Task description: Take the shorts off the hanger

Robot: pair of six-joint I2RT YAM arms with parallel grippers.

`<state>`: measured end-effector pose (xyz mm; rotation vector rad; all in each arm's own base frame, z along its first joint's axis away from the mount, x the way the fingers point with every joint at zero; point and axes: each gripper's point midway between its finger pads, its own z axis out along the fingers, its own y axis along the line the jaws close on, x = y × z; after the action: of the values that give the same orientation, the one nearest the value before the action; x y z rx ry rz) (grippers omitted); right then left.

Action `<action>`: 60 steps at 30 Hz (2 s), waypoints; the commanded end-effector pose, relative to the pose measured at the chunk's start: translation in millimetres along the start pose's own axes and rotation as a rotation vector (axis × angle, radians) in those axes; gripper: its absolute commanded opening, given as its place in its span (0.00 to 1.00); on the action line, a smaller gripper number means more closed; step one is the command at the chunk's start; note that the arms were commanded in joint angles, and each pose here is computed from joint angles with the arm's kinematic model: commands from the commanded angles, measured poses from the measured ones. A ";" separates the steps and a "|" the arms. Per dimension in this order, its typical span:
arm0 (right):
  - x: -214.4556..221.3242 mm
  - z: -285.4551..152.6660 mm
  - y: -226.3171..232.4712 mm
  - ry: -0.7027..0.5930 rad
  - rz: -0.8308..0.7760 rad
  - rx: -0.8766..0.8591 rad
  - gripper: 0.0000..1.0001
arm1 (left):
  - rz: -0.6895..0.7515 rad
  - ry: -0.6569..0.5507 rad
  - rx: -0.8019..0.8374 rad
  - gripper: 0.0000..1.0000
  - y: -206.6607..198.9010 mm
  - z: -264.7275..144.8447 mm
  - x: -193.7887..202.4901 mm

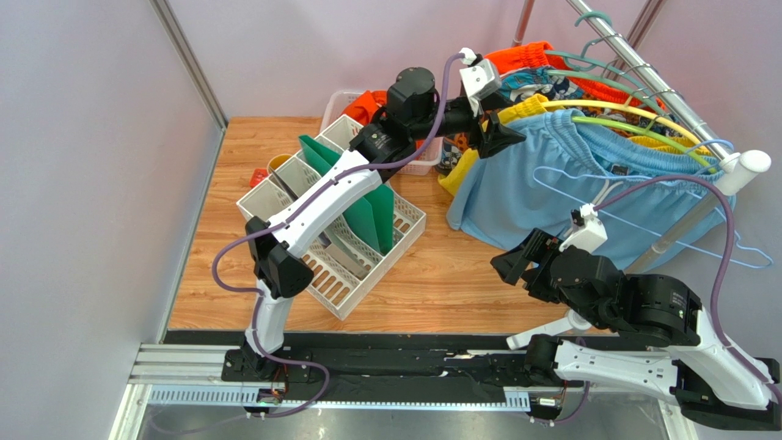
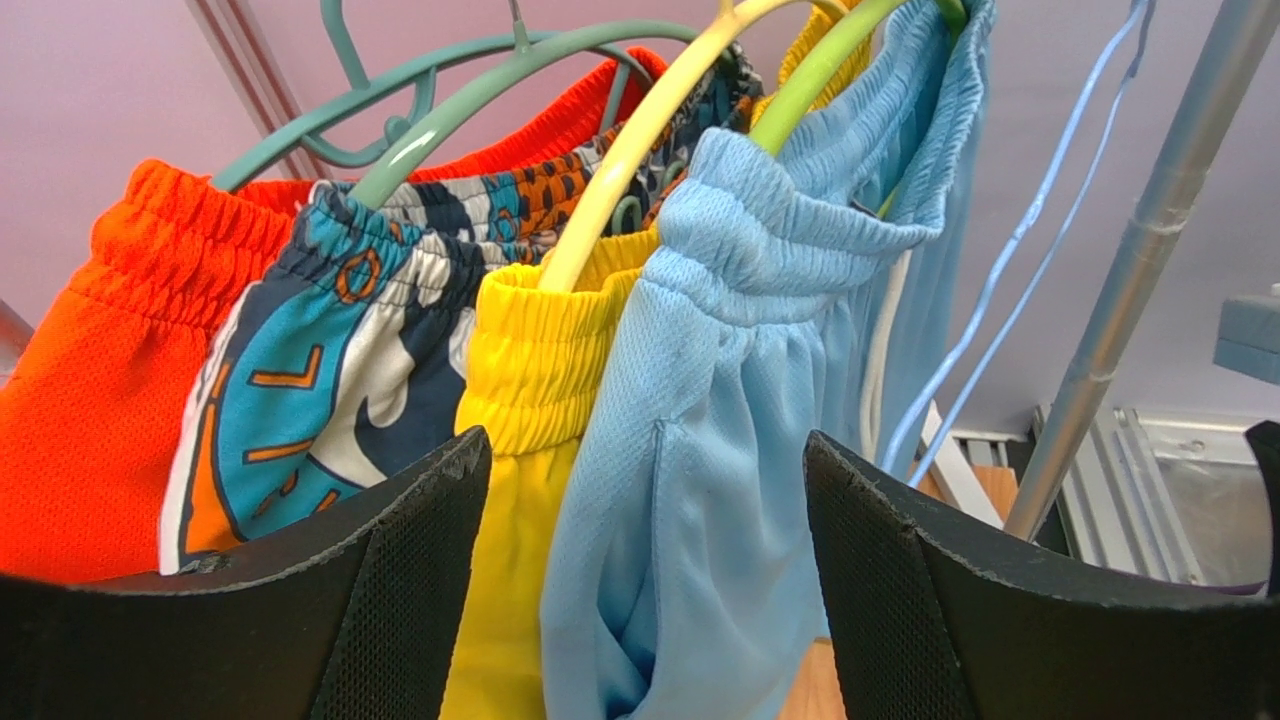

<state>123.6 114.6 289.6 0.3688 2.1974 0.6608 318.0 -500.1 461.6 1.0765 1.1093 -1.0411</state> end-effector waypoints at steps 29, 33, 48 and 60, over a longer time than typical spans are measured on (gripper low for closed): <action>2.2 -2.2 -15.4 0.009 -0.011 0.057 0.77 | -0.094 0.035 0.148 0.01 -53.3 14.5 15.1; 1.5 -2.6 -14.6 0.007 -0.010 0.051 0.77 | -0.086 0.031 0.139 0.00 -58.3 8.6 0.0; 6.0 -5.8 -9.6 0.041 -0.019 0.022 0.75 | -0.143 -0.038 0.015 0.00 -72.8 8.0 -59.8; 5.3 -10.5 -9.5 0.049 -0.006 0.009 0.74 | -0.178 -0.058 -0.013 0.00 -83.8 25.2 -62.9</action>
<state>116.8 120.1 290.1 0.3530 2.2291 0.7047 232.5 -536.5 478.1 1.0295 1.2750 -1.1727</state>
